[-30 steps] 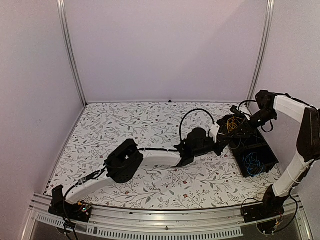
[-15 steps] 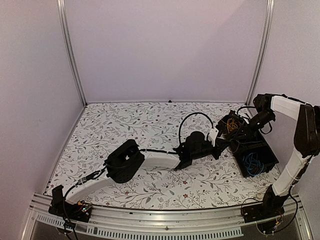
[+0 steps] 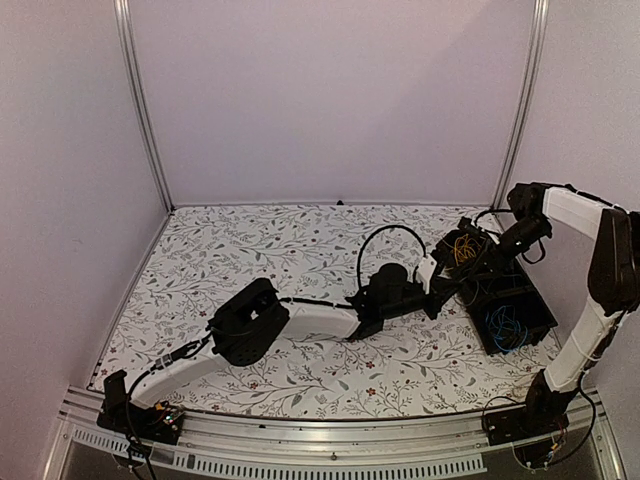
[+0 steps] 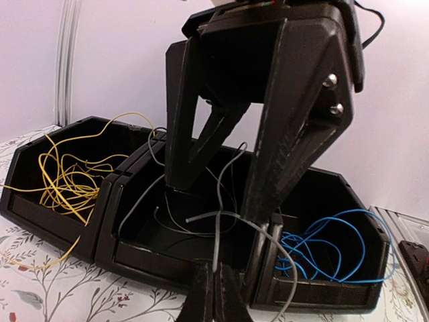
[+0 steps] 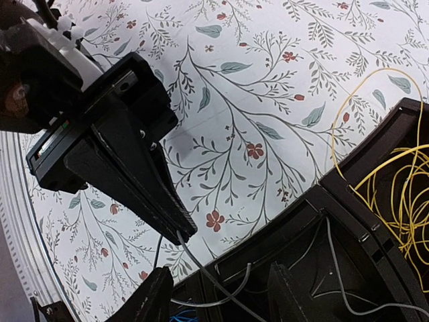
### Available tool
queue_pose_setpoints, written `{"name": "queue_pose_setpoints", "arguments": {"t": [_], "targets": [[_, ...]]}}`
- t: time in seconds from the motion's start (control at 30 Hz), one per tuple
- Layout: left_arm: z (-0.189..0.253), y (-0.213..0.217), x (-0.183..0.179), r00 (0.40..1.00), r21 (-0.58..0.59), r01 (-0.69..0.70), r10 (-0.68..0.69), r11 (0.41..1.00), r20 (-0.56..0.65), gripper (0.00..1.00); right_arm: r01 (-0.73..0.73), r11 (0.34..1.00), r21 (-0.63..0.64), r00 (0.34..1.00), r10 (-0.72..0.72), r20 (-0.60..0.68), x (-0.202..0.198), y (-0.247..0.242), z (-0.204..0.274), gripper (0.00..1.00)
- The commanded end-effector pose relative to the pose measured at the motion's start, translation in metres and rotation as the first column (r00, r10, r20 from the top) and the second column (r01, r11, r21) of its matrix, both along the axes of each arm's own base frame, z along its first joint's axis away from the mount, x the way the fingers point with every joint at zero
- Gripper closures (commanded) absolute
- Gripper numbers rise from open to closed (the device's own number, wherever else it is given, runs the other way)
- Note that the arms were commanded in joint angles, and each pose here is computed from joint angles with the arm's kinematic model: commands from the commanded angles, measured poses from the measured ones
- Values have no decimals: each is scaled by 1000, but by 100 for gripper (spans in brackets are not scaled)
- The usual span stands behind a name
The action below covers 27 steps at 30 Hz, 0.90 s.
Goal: Untangle the cables
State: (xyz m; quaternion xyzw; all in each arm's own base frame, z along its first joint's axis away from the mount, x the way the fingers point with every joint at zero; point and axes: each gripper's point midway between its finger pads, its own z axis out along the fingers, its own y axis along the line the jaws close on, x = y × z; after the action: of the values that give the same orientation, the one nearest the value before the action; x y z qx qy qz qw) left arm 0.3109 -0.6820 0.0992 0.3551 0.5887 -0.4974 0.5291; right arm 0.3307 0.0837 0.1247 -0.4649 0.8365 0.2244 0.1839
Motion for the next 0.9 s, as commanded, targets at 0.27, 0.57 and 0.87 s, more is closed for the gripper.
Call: {"name": "queue_pose_setpoints", "arguments": {"t": [0.27, 0.57, 0.87], "targets": [[57, 2, -6, 998, -82, 15, -10, 996, 66, 100, -90, 996, 28, 995, 91, -32, -16, 11, -5, 53], [63, 2, -9, 997, -95, 18, -10, 995, 79, 100, -111, 994, 6, 992, 112, -55, -23, 10, -18, 51], [65, 1, -13, 996, -93, 25, -17, 995, 82, 100, -94, 995, 16, 995, 94, -32, -14, 11, -16, 93]]}}
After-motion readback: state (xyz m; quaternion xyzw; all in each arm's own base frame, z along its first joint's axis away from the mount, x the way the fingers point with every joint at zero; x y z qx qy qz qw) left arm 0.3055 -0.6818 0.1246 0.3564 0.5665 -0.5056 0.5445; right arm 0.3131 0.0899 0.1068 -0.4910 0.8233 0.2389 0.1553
